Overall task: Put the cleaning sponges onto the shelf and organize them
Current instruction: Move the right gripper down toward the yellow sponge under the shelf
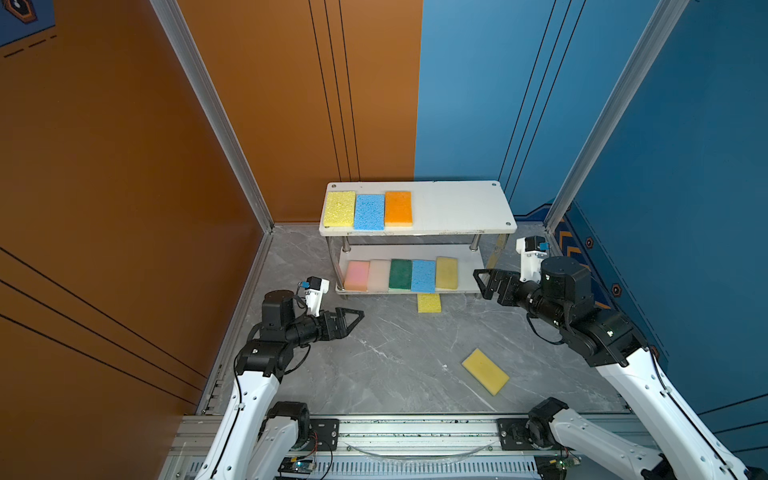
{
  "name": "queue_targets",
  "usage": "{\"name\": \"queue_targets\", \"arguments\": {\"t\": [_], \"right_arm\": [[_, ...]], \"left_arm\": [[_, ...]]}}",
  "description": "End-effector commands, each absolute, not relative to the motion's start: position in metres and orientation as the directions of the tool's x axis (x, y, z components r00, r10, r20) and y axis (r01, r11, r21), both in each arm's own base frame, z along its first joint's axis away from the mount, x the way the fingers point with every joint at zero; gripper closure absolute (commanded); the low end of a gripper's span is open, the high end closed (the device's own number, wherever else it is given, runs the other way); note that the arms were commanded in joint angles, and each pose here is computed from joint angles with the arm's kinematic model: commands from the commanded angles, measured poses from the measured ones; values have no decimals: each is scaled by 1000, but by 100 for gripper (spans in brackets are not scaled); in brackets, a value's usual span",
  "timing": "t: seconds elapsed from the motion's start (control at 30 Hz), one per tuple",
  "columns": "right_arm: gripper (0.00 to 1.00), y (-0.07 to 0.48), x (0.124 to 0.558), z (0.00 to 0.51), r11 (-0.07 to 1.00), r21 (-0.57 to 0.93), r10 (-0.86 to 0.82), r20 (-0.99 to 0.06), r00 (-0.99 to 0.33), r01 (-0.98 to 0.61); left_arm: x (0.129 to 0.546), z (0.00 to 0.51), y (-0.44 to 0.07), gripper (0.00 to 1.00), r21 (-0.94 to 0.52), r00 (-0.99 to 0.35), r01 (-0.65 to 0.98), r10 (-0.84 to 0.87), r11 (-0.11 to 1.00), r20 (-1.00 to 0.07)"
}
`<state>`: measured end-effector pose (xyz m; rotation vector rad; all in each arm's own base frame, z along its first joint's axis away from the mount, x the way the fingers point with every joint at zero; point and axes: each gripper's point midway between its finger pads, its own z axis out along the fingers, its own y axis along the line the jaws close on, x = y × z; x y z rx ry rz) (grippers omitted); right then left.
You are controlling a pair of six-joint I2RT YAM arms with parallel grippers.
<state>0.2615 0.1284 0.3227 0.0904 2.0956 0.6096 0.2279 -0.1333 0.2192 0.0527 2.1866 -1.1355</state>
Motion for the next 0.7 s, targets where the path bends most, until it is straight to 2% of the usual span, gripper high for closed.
{"name": "queue_targets", "arguments": {"t": [0.0,0.27,0.67], "right_arm": [[0,121,259,308,851,516,370,-722,-584,-99],[0,116,252,244,821,568,456,-592,-665,58],[0,131,249,178,770,618,506,-439,-743,159]], "left_arm": [[227,225,-139,2,-737,-778,356,-255,575,-574],[223,223,-147,2,-748,-792,363,-239,556,-562],[225,196,-157,2,-769,-853,271,-226,578,-470]]}}
